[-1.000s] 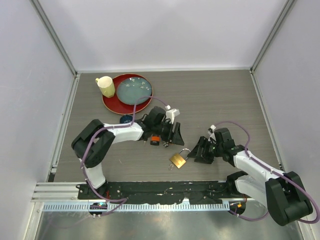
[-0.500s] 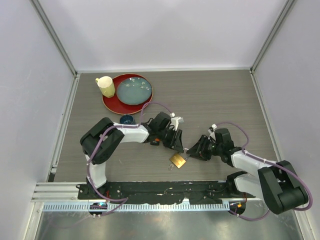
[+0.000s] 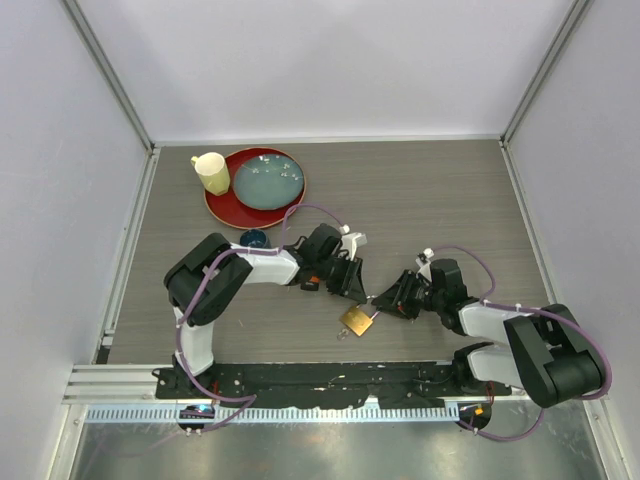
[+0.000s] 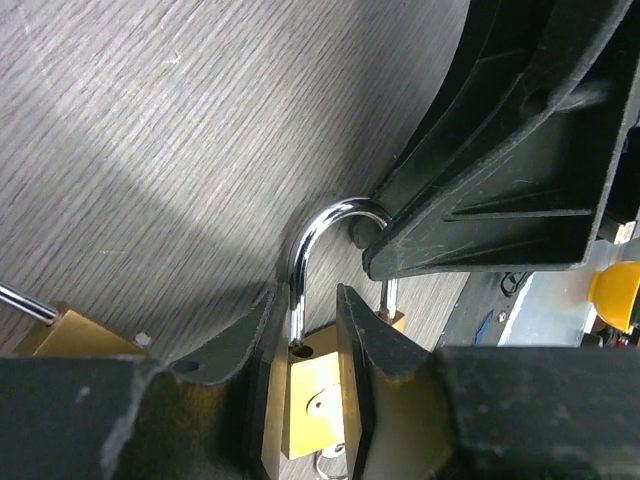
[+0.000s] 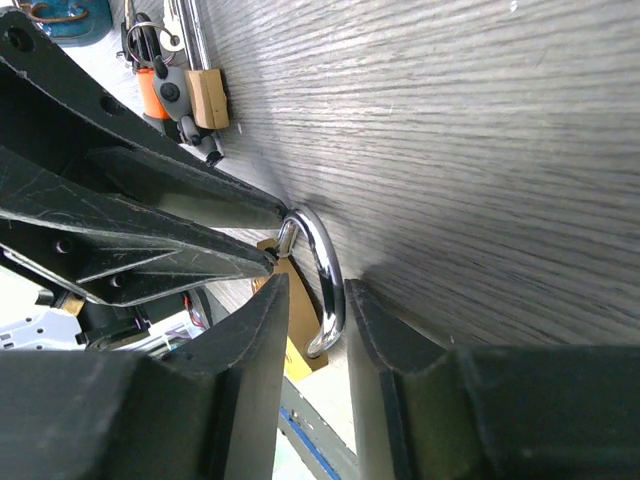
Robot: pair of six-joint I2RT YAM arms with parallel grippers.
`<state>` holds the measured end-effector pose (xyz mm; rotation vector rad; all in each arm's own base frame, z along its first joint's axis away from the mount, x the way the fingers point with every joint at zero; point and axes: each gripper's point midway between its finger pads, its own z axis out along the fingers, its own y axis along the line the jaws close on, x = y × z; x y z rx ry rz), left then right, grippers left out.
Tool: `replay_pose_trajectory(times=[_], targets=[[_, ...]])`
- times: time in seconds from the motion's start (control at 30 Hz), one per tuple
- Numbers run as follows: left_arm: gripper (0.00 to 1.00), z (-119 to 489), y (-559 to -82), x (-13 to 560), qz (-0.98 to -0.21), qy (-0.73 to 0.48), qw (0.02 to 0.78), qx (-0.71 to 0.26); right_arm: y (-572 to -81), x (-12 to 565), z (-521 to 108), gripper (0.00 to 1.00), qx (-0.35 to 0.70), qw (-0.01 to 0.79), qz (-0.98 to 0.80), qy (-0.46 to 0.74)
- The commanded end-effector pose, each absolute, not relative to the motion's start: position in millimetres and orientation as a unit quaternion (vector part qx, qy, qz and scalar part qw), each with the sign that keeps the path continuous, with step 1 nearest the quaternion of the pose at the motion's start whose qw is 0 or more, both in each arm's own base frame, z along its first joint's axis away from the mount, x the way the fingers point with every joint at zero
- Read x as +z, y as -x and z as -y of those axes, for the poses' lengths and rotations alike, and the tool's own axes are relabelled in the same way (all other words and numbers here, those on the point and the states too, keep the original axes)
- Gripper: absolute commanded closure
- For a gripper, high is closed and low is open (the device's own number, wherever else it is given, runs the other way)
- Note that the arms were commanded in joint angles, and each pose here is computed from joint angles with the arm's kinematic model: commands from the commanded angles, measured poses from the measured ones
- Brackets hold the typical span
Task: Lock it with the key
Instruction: Pick up the lock from the center of the board.
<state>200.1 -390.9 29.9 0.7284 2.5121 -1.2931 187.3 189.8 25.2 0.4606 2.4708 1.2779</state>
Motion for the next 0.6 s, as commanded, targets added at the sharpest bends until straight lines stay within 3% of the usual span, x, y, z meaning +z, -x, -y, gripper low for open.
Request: replay_pose_trajectory(times=[0.0,0.2,0.33,0.57], targets=[[0.73,409.8,-195.2,39.1,-0.835,-0.26,0.113,-0.472,-199.4,34.0,-194.3,0.68,0.467,0.193,-0.85,-0.145],[0.73,412.3,-194.8,45.9,-0.829,-0.266,0.116,-0.479,-201.4,34.0,-196.0,0.79,0.473,0.199,-0.847,-0.139],[0.71,412.8,-195.4,52.0,-0.825,-0.272,0.121,-0.48,-203.8,37.1,-198.0,0.99,0.48,0.203,-0.843,-0.131],[0.57,413.7,-212.3,105.8,-0.804,-0.293,0.202,-0.476,-211.0,68.8,-203.9,0.99,0.509,0.233,-0.822,-0.107]])
